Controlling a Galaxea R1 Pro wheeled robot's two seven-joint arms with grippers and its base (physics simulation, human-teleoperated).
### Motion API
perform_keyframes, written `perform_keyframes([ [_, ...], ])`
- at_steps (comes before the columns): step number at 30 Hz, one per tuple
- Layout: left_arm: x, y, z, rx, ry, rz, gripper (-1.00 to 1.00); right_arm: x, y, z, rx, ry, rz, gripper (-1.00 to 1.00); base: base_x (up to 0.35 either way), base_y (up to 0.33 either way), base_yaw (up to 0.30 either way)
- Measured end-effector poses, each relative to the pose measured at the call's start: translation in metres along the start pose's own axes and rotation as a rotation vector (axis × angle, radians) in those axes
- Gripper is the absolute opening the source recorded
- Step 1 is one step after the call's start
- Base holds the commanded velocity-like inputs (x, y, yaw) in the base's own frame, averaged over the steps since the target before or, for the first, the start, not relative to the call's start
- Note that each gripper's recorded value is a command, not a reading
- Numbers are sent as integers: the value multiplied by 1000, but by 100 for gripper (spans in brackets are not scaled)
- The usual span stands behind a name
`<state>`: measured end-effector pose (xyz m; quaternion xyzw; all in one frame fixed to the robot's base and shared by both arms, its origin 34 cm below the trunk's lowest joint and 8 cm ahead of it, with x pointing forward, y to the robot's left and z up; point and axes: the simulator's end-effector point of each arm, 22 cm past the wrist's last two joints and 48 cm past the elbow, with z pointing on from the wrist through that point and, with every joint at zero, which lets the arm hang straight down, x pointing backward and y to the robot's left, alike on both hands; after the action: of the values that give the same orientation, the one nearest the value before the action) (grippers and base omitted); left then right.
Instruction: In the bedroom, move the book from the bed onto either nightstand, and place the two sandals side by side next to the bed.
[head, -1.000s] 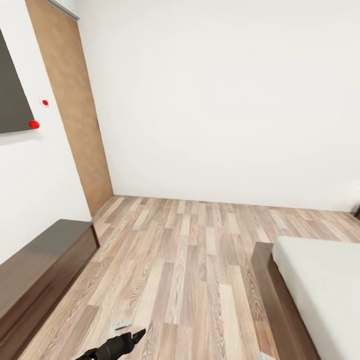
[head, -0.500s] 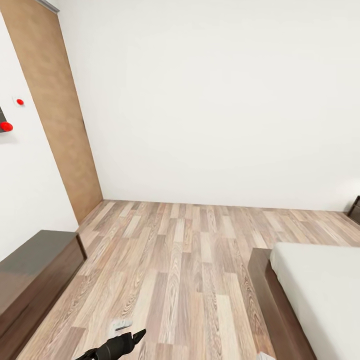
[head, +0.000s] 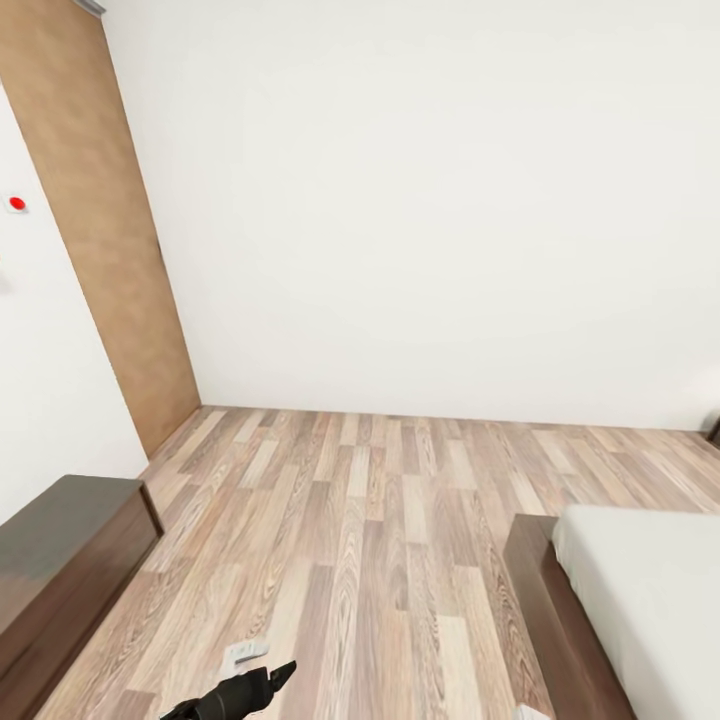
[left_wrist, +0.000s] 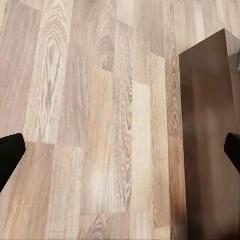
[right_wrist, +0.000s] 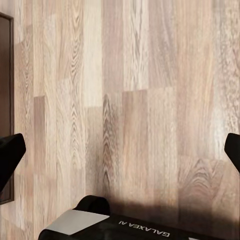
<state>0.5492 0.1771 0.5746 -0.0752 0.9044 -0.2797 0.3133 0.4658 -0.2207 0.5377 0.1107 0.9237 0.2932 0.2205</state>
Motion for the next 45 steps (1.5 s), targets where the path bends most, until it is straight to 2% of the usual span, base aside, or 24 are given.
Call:
perform_keyframes([
  [45, -2, 1, -1, -2, -12, 5, 100, -1, -1, -1, 1, -2, 1, 100, 309, 0, 0],
])
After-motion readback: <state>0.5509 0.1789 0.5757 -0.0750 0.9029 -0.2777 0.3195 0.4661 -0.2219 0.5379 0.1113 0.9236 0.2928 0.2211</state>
